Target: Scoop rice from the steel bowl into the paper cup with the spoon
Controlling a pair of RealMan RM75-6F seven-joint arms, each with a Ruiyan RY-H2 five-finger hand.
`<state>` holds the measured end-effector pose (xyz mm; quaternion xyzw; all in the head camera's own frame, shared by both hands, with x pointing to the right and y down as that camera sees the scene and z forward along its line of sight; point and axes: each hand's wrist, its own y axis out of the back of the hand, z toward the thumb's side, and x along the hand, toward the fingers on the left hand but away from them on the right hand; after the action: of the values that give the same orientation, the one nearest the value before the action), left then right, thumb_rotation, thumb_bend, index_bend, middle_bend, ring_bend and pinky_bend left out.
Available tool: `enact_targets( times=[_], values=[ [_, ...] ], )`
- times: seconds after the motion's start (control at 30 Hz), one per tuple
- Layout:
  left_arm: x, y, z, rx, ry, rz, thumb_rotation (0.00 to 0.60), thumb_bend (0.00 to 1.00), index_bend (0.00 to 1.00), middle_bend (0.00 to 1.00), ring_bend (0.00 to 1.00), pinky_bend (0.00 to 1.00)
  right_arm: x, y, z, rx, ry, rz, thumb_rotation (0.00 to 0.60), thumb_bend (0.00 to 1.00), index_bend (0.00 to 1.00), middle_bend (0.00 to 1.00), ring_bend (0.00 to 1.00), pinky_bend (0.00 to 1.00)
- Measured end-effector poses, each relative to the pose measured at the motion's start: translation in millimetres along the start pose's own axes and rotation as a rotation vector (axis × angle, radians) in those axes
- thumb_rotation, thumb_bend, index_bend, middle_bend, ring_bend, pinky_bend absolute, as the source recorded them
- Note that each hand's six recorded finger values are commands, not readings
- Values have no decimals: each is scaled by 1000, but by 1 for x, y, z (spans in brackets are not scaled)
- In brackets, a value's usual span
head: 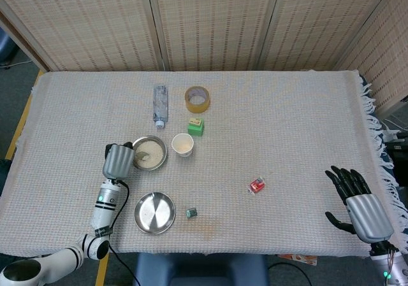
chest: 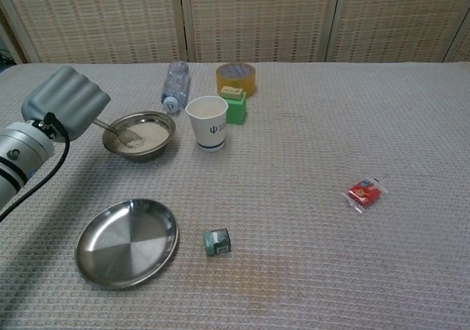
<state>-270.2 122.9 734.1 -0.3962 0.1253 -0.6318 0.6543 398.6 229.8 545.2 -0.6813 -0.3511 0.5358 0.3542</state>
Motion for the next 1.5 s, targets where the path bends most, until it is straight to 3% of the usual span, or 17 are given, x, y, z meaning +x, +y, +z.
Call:
enact_targets(
  times=[0.53,0.9,1.5],
  values=[
    [9,1,-37,-315,21,-214,600,422,763,1000,1000,1000,-1,-1,-1,2,-5,8,600,150,0,0,0,0],
    [12,23,-50,-426,32,-210,600,421,762,1000,1000,1000,0,-2,1,3,0,14,600,150,0,0,0,0],
    [33,82,-50,-571,41,-190,600,423,767,1000,1000,1000,0,0,-1,-7,1,16,600,150,0,0,0,0]
  ],
)
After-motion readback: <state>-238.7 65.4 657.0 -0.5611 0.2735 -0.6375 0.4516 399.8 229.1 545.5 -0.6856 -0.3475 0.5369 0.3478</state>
